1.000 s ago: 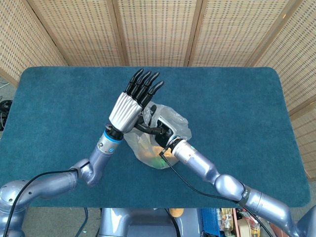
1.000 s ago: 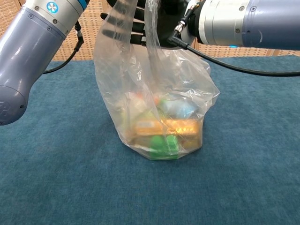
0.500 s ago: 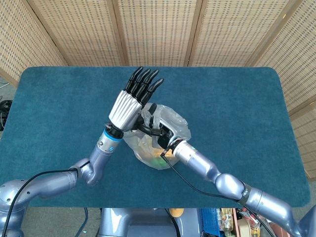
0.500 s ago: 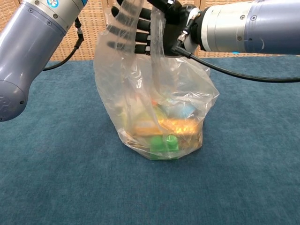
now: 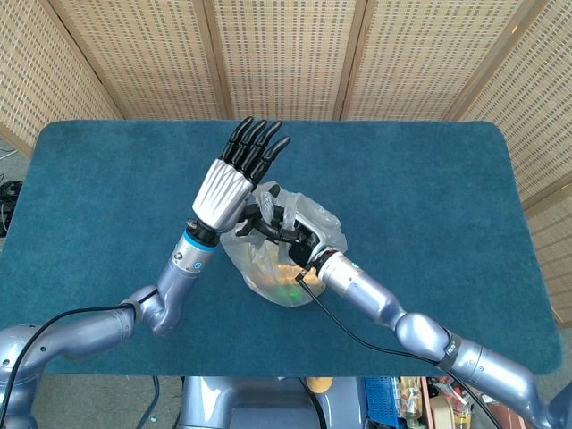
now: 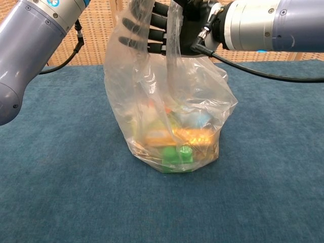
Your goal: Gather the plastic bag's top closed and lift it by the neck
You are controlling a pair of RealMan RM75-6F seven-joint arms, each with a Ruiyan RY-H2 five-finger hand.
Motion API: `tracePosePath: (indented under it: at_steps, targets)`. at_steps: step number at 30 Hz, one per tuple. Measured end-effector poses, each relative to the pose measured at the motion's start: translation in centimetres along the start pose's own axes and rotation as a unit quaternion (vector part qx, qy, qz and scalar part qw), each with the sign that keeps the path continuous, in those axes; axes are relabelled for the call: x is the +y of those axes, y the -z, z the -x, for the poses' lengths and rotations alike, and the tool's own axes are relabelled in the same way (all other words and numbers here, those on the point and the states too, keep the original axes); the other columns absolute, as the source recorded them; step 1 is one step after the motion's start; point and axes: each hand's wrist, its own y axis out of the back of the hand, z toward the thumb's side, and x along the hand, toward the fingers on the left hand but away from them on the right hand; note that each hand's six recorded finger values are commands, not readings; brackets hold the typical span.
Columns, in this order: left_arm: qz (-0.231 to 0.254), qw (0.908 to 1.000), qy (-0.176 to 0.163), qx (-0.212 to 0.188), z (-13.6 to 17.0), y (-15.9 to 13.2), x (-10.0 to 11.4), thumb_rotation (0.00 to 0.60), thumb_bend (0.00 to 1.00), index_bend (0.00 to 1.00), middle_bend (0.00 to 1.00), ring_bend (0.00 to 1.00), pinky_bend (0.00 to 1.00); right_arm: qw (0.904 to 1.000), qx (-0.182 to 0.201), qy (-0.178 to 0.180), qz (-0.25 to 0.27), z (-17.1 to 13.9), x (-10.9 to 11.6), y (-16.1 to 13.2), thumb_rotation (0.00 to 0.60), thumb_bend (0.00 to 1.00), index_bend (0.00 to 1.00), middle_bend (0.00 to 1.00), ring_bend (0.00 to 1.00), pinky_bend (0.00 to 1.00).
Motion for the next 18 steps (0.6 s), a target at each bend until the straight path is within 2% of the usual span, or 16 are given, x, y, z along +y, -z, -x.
tracePosePath:
  at_steps: [9, 18]
  targets:
    - [0.005, 0.9999, -0.008, 0.005, -0.15, 0.25, 0.37, 0.6, 0.41, 0.0, 0.0, 0.0, 0.0, 1.0, 0.0, 0.003, -0.002, -0.2, 0.24, -0.18, 0.6, 0.46, 0.56, 0.68, 0.5, 0.31]
    - [0.006, 0.9999, -0.007, 0.007, -0.35, 0.62, 0.81, 0.6, 0.26, 0.0, 0.0, 0.0, 0.0, 1.0, 0.001, 0.002, -0.001, -0.37, 0.32, -0.34, 0.6, 0.53, 0.56, 0.68, 0.5, 0.31]
